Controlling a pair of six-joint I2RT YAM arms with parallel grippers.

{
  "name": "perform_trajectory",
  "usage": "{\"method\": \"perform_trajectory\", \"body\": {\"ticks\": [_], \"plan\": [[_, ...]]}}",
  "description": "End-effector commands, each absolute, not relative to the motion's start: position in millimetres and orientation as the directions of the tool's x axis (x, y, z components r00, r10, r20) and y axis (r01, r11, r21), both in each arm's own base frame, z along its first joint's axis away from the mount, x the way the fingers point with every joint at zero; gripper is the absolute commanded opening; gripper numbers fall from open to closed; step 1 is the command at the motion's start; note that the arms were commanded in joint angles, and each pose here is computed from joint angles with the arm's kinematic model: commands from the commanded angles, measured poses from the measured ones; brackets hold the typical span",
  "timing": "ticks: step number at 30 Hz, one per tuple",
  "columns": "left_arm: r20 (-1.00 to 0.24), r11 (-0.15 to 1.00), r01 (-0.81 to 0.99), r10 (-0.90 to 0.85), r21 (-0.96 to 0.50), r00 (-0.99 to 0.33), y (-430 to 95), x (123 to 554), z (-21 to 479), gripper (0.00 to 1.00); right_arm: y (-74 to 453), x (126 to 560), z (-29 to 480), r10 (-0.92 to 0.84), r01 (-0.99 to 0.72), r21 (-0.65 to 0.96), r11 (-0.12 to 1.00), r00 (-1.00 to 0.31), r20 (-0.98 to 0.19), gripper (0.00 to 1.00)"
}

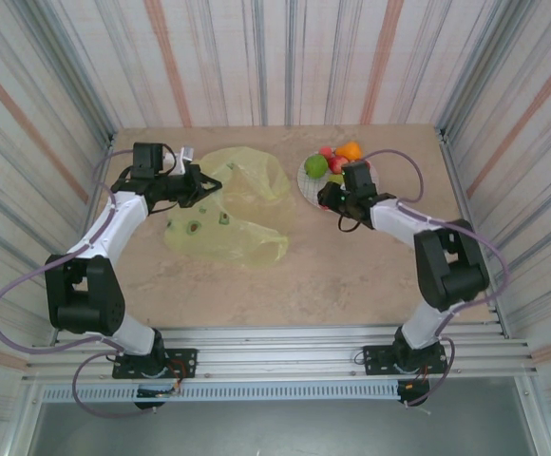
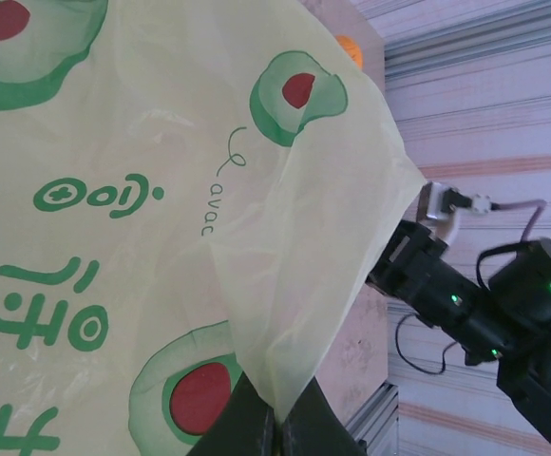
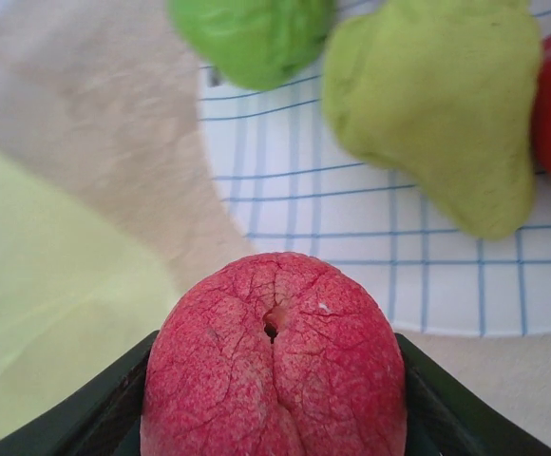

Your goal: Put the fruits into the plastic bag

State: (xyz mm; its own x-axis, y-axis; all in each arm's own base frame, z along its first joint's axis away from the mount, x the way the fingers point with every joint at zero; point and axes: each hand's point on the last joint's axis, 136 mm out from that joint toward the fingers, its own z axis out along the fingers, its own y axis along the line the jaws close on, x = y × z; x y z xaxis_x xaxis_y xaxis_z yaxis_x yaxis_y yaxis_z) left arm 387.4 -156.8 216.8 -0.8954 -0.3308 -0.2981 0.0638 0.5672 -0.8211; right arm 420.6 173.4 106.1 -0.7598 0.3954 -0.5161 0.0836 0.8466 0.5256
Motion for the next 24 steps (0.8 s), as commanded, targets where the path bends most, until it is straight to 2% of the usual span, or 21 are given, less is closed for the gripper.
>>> {"method": "perform_trajectory", "body": {"ticks": [1,5,11,24], "plan": [[-0.295,0.534,0.082,-0.326,-0.841,-0.898,-161.7,381.2,225.3,0.00,207.3,393.1,125.3,0.295,-0.095,0.590,0.802,-0.796,-0.529,0.52],[-0.295,0.521,0.094,-0.318,-0.848,-0.901,-169.2,377.8,228.9,0.00,240.3,370.6,129.5,0.225,-0.191,0.626,0.756,-0.823,-0.522,0.50],[-0.274,0.495,0.094,-0.305,-0.864,-0.912,-180.5,374.1,227.8,0.00,280.7,362.9,123.3,0.169,-0.270,0.656,0.705,-0.835,-0.524,0.49],[-0.239,0.444,0.082,-0.311,-0.892,-0.920,-192.1,370.2,228.3,0.00,304.2,344.0,102.7,0.127,-0.344,0.647,0.680,-0.815,-0.566,0.48]]}}
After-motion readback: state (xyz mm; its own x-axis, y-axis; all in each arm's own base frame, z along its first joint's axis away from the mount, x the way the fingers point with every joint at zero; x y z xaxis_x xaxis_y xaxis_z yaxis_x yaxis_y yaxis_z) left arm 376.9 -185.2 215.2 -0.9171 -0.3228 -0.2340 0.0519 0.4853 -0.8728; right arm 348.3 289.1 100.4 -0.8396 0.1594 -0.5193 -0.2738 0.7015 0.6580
